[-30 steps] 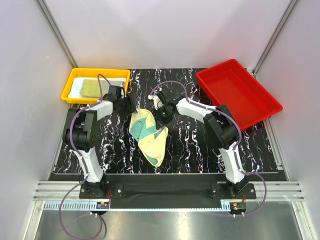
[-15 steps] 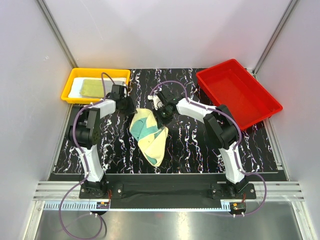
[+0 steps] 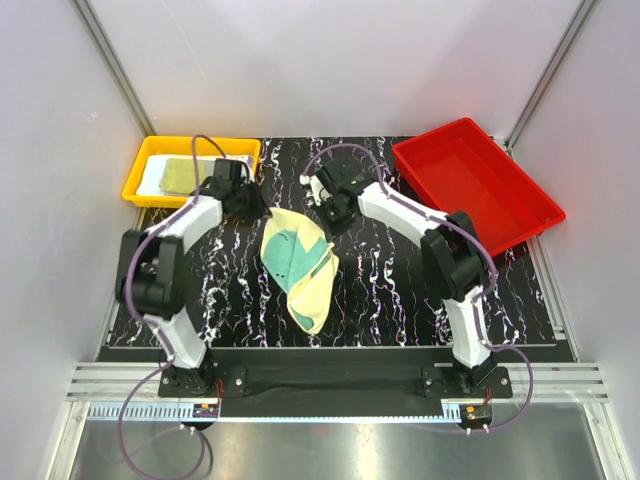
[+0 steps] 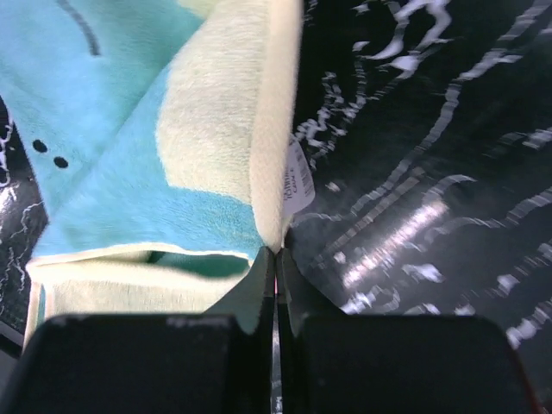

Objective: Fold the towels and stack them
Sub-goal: Flatten out the crumpled towel

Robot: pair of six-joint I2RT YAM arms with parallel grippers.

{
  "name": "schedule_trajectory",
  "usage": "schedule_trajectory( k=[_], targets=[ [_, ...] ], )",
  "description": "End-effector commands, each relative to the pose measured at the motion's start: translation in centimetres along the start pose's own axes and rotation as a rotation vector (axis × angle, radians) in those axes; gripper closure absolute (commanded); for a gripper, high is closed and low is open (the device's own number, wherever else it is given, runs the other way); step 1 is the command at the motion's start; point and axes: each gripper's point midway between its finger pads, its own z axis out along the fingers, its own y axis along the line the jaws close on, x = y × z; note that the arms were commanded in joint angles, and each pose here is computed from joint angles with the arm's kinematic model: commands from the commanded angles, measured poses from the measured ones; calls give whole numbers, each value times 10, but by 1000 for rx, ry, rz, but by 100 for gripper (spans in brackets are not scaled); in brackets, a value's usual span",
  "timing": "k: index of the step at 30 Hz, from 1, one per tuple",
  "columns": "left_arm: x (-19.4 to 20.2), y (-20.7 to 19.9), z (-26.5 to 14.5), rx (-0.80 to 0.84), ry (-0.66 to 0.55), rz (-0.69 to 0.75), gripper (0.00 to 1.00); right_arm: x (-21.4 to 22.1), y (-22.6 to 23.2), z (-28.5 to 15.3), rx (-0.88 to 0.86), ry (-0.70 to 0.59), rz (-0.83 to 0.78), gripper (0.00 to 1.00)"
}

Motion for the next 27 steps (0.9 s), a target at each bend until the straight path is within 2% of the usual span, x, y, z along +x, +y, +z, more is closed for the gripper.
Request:
schedule_trajectory(
  k=[1,6,7,13,15,16,19,22,27],
  targets=[
    [-59,-64,-81,141,-202,134,100,-44,-15,-99,151,-180,-17,100],
    [-71,-106,-150,233,-318,211,100,-51,-20,-194,284,-313,-35,100],
    [-74,-118,-177,263,-373,236,100,-49,-25,-210,330,-328,-33,100],
    [-58,-158,-262,338,-546,325,100,-31,-28,-319,465,-465,-52,100],
    [-43,-176,-279,401,-560,347,100,-20,-18,-350,445,-538,-65,100],
    [-30,-193,-300,462,-589,378,100,-17,-12,-359,430,-566,-75,100],
    [-19,-207,-339,518,-657,386,100,1,6,-390,369,-661,-130,100],
    [0,-225,-369,612,-659,389,100,15,23,-421,315,-777,-172,100],
    [14,-246,-392,726,-651,380,100,22,47,-465,241,-964,-246,100]
  ],
)
